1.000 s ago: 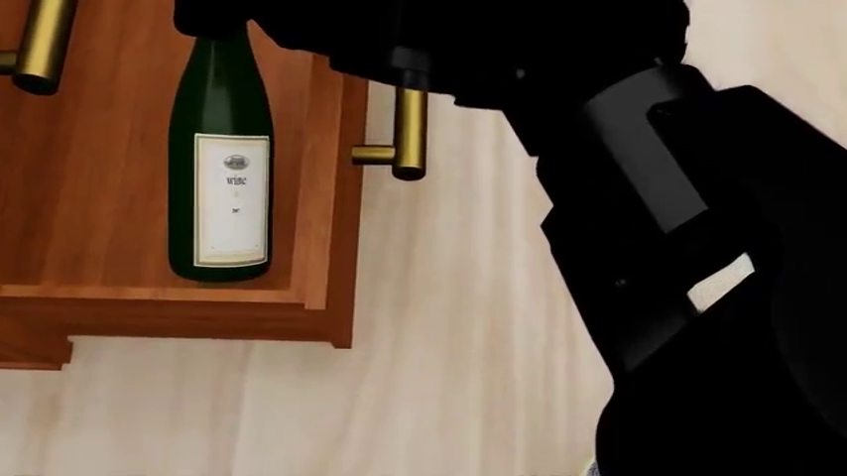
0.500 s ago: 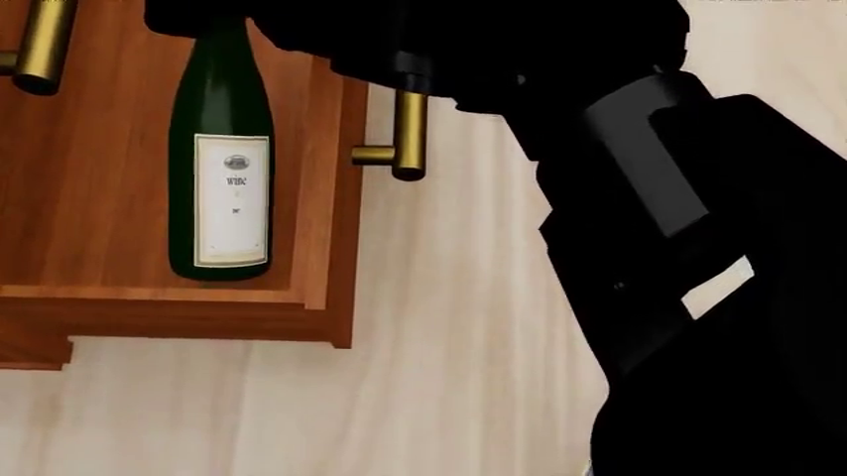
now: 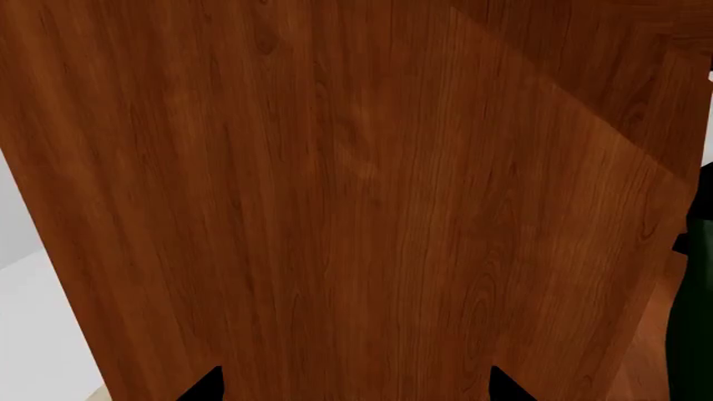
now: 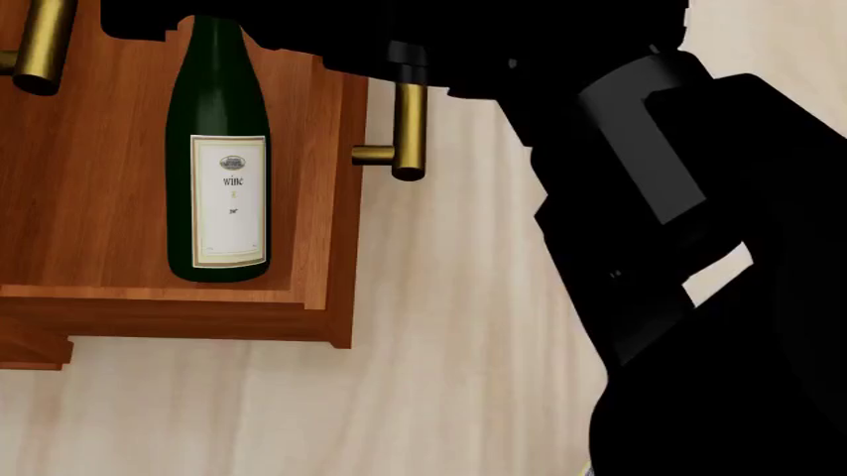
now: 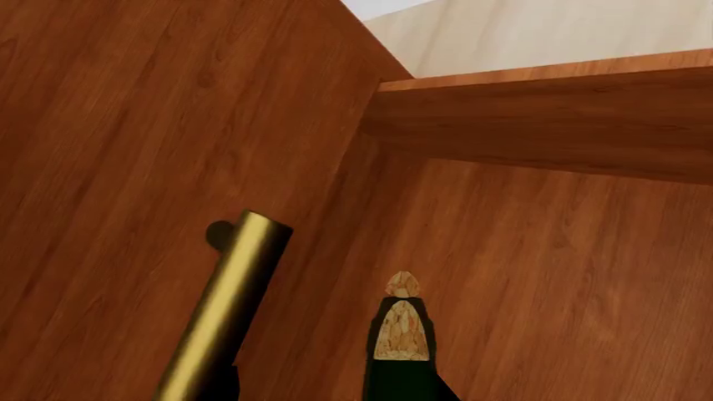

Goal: Put the wine bottle in the bottom drawer of the cabinet.

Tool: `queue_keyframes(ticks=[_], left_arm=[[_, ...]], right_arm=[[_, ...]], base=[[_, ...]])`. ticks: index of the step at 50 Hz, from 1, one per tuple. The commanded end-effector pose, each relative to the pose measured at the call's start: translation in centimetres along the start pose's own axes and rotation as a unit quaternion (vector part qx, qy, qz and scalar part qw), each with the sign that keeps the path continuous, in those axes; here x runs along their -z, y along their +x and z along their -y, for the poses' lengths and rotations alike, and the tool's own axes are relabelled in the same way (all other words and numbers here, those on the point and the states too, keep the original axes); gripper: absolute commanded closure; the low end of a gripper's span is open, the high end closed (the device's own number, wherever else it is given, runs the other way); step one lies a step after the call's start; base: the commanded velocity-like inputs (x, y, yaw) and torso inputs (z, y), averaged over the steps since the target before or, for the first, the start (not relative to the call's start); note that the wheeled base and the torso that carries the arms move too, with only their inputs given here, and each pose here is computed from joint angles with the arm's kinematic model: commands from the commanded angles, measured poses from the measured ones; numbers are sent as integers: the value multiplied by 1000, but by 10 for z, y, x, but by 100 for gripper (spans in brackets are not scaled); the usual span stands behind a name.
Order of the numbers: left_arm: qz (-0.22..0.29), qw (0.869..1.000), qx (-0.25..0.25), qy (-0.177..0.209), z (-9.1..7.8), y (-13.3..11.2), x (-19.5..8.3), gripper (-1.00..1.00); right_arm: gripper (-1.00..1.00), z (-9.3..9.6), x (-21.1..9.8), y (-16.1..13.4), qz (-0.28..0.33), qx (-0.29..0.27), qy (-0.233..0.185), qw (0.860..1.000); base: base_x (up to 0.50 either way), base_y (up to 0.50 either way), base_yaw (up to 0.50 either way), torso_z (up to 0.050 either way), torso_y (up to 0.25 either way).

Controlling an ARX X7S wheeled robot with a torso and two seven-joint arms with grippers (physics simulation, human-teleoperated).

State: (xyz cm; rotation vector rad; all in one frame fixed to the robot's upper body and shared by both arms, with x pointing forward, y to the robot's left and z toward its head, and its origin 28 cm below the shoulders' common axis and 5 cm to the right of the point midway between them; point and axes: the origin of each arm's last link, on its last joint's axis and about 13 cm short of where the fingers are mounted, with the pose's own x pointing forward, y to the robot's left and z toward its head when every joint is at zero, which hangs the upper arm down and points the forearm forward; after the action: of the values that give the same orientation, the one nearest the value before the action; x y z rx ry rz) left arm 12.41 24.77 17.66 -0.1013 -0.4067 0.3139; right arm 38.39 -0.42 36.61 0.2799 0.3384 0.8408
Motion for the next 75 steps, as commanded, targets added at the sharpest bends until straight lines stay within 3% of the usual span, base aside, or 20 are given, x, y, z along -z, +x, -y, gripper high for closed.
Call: queue_keyframes(ticks=[1,11,25,42,69,75], left_arm=[[0,1000,1,0,0,0,0,-100],[0,1000,3,0,0,0,0,-100],[-4,1000,5,-2,1,0,3,-100],[-5,1000,4,-2,1,0,3,-100],[-6,1000,6,-2,1,-1,4,-100],[-6,1000,7,-5,1,-1,3,-100]], right_arm=[[-100,49,76,13,-151,184,-42,970],[-100,53,68,8,-155,213,-50,963],[-100,54,57,-3,-183,273,-93,940],[-100,54,47,-12,-200,310,-119,922],[-100,39,9,-41,-194,362,-150,899],[-100,33,-5,-53,-192,383,-163,889]], base=[[0,0,3,0,-15],[0,2,2,0,-14],[0,0,0,0,-10],[0,0,-3,0,-7],[0,-1,-4,0,-6],[0,-2,-5,0,-4]])
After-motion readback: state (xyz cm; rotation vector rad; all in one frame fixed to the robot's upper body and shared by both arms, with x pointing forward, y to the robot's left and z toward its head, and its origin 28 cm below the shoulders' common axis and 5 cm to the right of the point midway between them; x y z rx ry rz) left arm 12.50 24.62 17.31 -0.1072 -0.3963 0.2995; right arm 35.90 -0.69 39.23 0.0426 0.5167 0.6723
